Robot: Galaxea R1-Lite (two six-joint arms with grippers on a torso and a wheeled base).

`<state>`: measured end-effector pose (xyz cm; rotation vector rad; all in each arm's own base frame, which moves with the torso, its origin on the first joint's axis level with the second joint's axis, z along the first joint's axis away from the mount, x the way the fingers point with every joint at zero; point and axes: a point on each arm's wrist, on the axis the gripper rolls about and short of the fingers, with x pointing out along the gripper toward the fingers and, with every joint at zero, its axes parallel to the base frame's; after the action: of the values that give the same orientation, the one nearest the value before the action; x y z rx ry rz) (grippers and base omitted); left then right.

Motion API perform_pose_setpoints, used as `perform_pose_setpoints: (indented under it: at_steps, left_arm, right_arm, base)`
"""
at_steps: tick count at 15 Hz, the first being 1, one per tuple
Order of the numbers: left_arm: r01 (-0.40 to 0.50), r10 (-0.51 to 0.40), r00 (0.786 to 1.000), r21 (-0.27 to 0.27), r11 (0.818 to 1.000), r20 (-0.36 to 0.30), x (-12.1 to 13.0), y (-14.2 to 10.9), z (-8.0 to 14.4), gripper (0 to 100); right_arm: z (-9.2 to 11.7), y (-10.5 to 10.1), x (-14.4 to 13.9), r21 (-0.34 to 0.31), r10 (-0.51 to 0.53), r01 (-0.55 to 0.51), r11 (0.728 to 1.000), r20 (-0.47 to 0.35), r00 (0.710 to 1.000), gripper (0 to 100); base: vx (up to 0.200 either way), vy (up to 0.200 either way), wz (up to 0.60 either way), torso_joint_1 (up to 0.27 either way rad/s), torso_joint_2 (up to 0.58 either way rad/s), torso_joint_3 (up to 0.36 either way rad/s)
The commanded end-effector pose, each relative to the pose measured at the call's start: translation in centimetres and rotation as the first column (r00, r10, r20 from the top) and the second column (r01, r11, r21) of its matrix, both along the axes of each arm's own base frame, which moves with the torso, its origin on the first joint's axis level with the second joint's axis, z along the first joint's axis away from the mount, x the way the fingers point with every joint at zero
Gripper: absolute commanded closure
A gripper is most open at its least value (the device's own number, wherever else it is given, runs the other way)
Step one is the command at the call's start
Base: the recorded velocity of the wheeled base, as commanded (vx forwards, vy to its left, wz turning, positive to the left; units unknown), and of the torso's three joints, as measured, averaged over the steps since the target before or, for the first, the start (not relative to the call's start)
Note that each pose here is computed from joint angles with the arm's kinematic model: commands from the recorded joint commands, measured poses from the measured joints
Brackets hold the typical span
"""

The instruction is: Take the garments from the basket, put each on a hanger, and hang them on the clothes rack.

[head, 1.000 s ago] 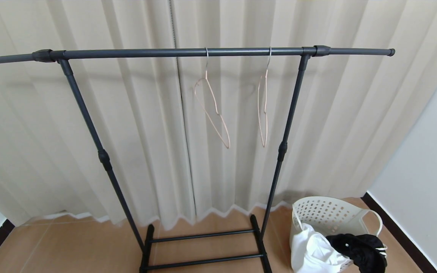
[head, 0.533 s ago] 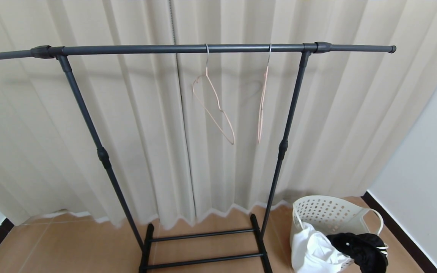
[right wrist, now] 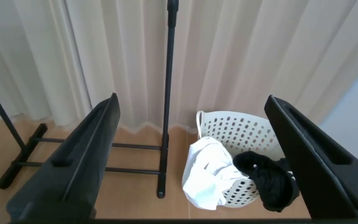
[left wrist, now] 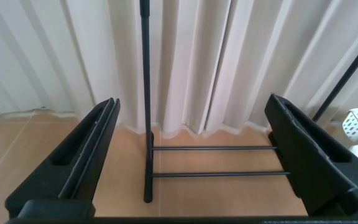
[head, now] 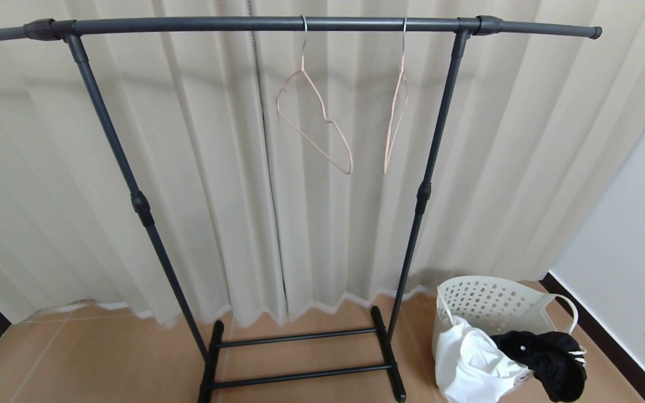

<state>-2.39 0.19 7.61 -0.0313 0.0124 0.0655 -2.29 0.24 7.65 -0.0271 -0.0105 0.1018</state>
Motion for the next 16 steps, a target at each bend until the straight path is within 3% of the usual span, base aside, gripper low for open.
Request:
perform_pose_setpoints:
  at_steps: [1, 14, 16]
  left_arm:
    - [-0.001, 0.001, 1.000, 0.000, 1.000, -0.002, 0.01, 0.00, -0.01, 0]
    - [0.001, -0.001, 1.000, 0.000, 1.000, -0.002, 0.01, 0.00, -0.01, 0]
    - [0.002, -0.002, 1.000, 0.000, 1.000, -0.002, 0.01, -0.01, -0.01, 0]
  right_arm:
    - [0.01, 0.00, 0.00, -0.001, 0.001, -0.001, 1.000, 0.002, 1.000, 0]
    - [0.01, 0.00, 0.00, 0.001, 0.001, -0.001, 1.000, 0.002, 1.000, 0]
    - [0.01, 0.00, 0.00, 0.001, 0.001, -0.001, 1.000, 0.002, 1.000, 0]
  base:
    - [0.000, 0.000, 0.00, -0.149, 0.49, 0.354]
    - [0.000, 0.000, 0.00, -0.059, 0.44, 0.372]
    - [0.200, 0.000, 0.00, -0.002, 0.10, 0.100]
